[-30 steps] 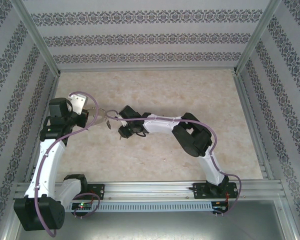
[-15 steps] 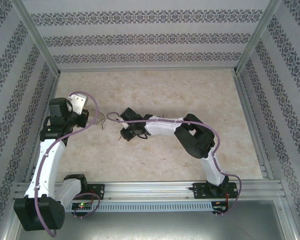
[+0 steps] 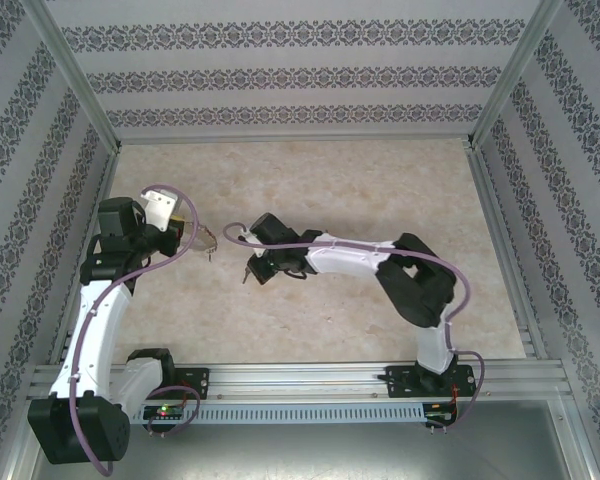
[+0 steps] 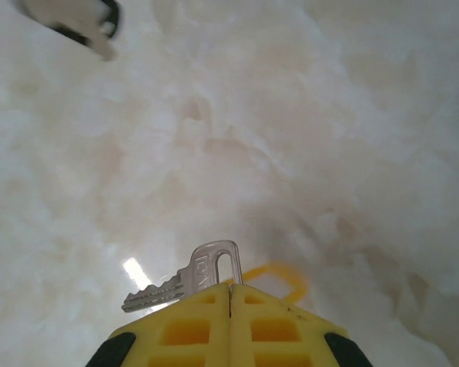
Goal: Put the keys on the keyring
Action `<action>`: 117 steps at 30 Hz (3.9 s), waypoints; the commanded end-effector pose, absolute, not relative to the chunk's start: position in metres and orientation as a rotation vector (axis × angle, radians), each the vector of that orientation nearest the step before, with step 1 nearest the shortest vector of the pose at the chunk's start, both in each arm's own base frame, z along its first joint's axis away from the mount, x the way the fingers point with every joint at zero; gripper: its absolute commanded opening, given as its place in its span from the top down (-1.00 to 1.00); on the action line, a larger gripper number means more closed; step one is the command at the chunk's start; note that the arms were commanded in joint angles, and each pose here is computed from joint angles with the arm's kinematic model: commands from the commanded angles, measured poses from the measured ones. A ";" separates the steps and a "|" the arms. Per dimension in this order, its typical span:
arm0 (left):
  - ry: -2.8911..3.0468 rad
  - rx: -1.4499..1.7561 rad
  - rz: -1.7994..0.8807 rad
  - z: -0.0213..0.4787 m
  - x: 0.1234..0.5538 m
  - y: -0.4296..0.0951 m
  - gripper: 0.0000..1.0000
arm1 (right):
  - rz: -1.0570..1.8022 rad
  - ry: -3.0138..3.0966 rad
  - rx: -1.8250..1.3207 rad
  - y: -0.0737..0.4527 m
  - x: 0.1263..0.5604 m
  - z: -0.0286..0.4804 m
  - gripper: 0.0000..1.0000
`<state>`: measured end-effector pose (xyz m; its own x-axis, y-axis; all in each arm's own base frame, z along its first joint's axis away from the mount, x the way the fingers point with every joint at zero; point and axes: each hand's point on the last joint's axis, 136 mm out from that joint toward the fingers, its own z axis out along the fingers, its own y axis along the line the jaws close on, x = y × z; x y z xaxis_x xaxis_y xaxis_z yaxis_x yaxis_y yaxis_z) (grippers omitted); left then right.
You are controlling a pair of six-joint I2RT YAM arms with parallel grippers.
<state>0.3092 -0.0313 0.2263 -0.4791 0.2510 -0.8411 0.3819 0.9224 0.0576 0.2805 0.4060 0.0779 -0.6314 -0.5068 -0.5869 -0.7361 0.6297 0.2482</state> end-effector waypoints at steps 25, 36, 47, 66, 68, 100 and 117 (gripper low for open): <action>1.673 1.321 -0.562 0.229 0.256 -0.208 1.00 | 0.498 2.039 -1.244 0.267 0.263 0.130 1.00; 1.742 1.334 -0.530 0.206 0.239 -0.192 1.00 | 0.183 2.215 -1.620 0.251 0.247 0.045 1.00; 1.775 1.295 -0.517 0.196 0.232 -0.184 1.00 | 0.224 2.306 -1.585 0.244 0.269 0.035 0.47; 1.768 1.265 -0.508 0.198 0.231 -0.181 1.00 | 0.183 1.903 -1.781 0.229 0.264 0.042 0.14; 1.767 1.260 -0.504 0.198 0.231 -0.181 1.00 | 0.142 1.859 -1.807 0.231 0.270 0.038 0.15; 1.798 1.241 -0.482 0.196 0.235 -0.176 1.00 | 0.185 1.825 -1.899 0.229 0.260 0.028 0.26; 1.809 1.236 -0.485 0.193 0.235 -0.176 1.00 | 0.332 1.935 -1.887 0.229 0.243 0.024 0.18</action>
